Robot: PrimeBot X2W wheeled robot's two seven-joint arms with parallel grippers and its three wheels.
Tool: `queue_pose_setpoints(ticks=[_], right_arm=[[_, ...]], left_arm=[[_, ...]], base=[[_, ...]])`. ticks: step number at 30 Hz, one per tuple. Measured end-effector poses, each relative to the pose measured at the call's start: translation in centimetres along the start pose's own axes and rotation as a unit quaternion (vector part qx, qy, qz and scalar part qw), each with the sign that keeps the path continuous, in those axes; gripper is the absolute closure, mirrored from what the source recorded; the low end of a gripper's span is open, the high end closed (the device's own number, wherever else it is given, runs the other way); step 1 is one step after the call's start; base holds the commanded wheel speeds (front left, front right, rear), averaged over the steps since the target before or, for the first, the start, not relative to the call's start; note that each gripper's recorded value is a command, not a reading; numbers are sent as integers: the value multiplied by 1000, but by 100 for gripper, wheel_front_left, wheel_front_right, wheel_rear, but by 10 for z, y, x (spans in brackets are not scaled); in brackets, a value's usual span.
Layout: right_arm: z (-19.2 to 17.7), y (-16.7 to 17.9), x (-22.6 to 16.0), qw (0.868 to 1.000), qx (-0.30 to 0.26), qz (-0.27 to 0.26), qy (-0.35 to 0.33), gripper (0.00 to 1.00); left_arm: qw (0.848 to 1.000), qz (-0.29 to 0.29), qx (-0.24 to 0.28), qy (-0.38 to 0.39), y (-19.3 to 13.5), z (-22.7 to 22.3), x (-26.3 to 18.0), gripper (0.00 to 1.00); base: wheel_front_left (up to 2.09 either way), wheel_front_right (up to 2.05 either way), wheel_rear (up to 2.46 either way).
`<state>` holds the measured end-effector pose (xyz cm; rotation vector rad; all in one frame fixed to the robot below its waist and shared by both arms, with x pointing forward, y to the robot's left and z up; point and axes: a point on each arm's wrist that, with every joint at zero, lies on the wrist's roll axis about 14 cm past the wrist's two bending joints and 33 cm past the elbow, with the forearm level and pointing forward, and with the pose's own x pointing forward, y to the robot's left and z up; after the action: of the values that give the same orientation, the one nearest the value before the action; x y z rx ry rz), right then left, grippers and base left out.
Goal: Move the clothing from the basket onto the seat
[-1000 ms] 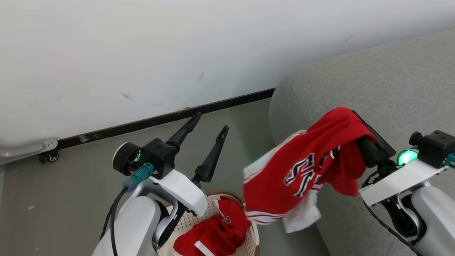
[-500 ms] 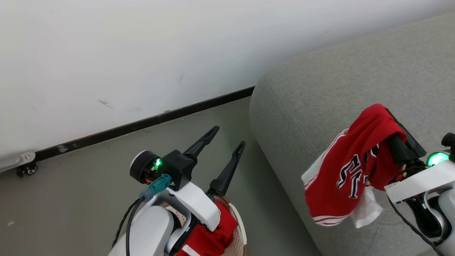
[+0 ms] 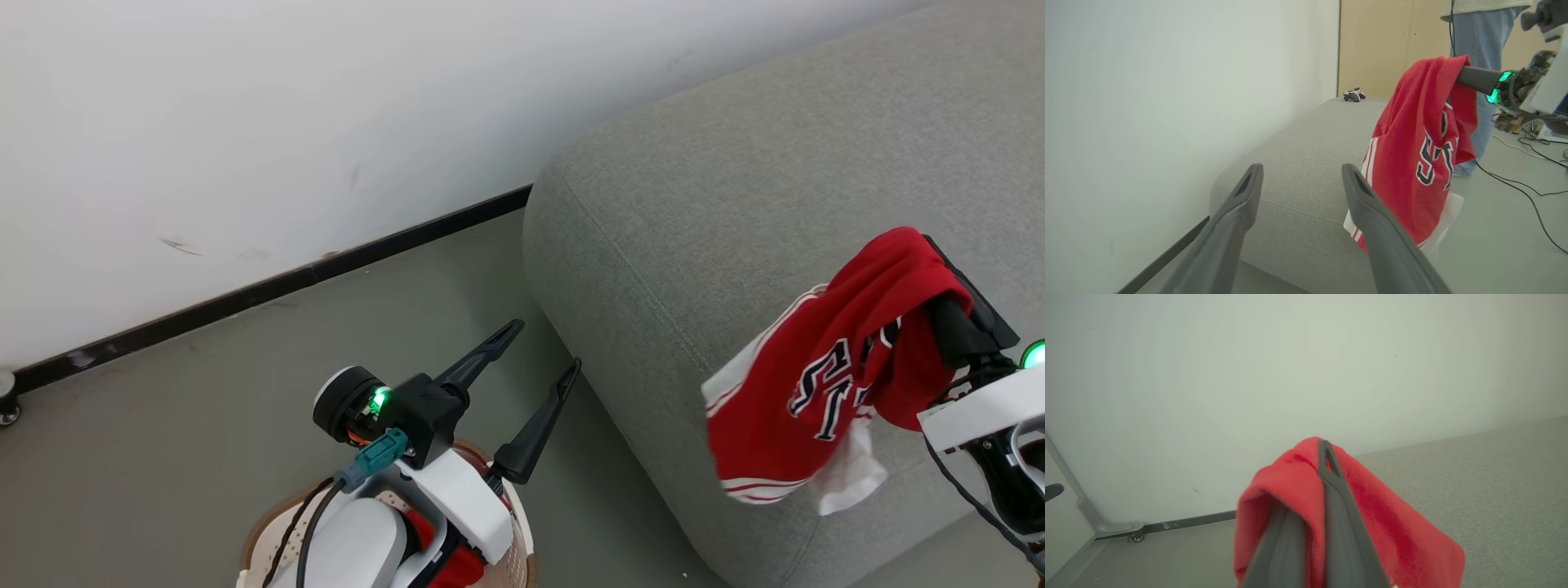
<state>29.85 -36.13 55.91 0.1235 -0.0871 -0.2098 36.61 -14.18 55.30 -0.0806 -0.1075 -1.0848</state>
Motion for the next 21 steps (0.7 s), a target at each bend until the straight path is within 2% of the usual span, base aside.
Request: queue_pose_setpoints(ticks=[5, 21], right_arm=[[2, -7, -1, 1000, -5, -10, 7, 100], [68, -43, 45, 997, -55, -53, -21, 100]], left_arm=[[1000, -12, -5, 2, -5, -4, 3, 0], [1000, -23, -16, -2, -1, -14, 7, 0]], base=[[0, 0, 0], [0, 0, 0]])
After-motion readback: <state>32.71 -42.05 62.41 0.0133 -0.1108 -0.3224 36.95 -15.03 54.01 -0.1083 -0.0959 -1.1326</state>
